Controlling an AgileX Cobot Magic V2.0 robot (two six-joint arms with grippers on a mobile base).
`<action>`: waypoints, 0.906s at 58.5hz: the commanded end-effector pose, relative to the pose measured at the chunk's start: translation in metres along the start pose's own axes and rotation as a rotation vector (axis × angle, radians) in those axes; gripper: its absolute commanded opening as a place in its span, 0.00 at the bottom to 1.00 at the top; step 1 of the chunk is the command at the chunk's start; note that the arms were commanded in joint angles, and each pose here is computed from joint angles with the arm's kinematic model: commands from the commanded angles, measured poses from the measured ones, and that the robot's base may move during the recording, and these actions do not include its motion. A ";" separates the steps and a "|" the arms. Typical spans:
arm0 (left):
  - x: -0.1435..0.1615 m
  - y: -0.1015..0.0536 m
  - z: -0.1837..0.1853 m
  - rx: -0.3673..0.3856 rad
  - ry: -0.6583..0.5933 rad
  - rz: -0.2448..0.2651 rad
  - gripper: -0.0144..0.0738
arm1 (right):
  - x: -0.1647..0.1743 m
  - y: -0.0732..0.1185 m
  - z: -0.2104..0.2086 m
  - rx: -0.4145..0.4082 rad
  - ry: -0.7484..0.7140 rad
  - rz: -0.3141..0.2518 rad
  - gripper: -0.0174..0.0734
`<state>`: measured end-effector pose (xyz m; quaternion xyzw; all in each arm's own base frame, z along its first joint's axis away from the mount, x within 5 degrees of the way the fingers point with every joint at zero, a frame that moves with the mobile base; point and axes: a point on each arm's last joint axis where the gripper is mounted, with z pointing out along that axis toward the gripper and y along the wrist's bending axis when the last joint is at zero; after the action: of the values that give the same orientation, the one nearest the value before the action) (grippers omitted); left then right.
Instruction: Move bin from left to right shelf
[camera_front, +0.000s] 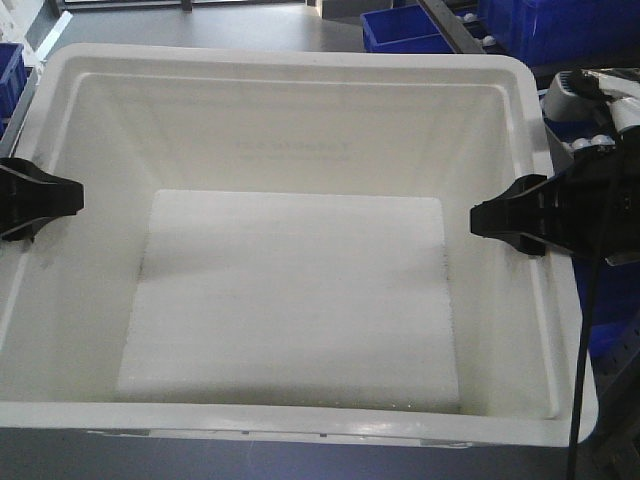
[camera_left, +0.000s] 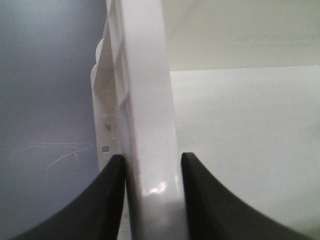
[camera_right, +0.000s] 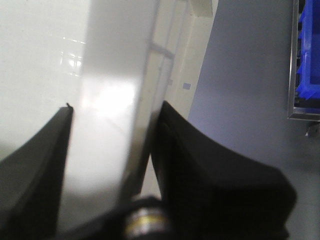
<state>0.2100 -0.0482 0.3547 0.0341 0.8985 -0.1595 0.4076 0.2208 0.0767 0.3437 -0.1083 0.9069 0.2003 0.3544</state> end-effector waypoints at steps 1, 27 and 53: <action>-0.019 -0.009 -0.017 0.046 -0.166 -0.006 0.16 | -0.017 0.009 -0.019 -0.031 -0.155 -0.034 0.19; -0.019 -0.009 -0.017 0.046 -0.166 -0.006 0.16 | -0.017 0.009 -0.019 -0.031 -0.155 -0.034 0.19; -0.019 -0.009 -0.017 0.047 -0.164 -0.006 0.16 | -0.017 0.009 -0.019 -0.031 -0.155 -0.034 0.19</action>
<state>0.2100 -0.0482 0.3547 0.0341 0.8985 -0.1595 0.4075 0.2208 0.0767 0.3437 -0.1083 0.9069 0.2003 0.3544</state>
